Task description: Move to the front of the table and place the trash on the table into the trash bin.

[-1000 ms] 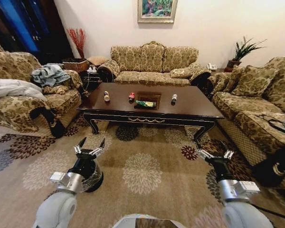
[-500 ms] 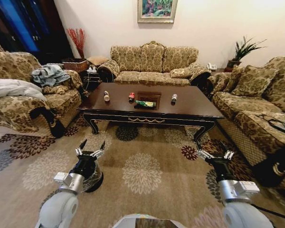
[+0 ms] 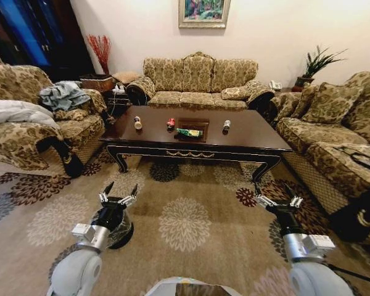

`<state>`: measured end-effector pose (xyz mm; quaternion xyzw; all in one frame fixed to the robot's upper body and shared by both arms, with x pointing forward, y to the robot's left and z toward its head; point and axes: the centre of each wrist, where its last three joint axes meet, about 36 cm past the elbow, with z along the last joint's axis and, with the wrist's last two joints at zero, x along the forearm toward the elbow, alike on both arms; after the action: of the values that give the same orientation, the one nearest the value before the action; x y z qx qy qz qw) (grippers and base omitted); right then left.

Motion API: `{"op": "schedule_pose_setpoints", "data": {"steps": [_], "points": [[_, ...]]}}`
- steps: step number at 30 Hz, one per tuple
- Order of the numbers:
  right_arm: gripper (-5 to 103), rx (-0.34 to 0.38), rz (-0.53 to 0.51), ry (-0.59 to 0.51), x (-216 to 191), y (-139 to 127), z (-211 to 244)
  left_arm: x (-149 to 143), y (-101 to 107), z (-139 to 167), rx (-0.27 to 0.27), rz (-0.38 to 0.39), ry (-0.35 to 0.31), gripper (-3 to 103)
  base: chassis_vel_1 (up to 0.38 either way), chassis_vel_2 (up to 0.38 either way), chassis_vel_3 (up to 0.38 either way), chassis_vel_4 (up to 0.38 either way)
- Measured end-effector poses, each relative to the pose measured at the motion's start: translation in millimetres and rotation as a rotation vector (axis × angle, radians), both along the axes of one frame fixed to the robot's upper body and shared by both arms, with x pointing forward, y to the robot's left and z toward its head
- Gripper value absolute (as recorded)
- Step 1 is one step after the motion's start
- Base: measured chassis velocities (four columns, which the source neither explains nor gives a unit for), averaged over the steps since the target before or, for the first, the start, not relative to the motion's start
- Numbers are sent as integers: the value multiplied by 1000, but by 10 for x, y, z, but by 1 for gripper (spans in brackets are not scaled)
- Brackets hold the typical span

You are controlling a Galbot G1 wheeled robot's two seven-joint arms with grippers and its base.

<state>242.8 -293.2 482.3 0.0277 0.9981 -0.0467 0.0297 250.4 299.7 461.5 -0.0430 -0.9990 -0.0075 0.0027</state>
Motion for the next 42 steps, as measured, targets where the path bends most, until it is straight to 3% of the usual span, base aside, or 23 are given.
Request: {"op": "schedule_pose_setpoints", "data": {"steps": [42], "points": [[100,2,-17,31,-67,-2,-173,3,62,-239,-14,7,38,100,0,0,0,0]]}}
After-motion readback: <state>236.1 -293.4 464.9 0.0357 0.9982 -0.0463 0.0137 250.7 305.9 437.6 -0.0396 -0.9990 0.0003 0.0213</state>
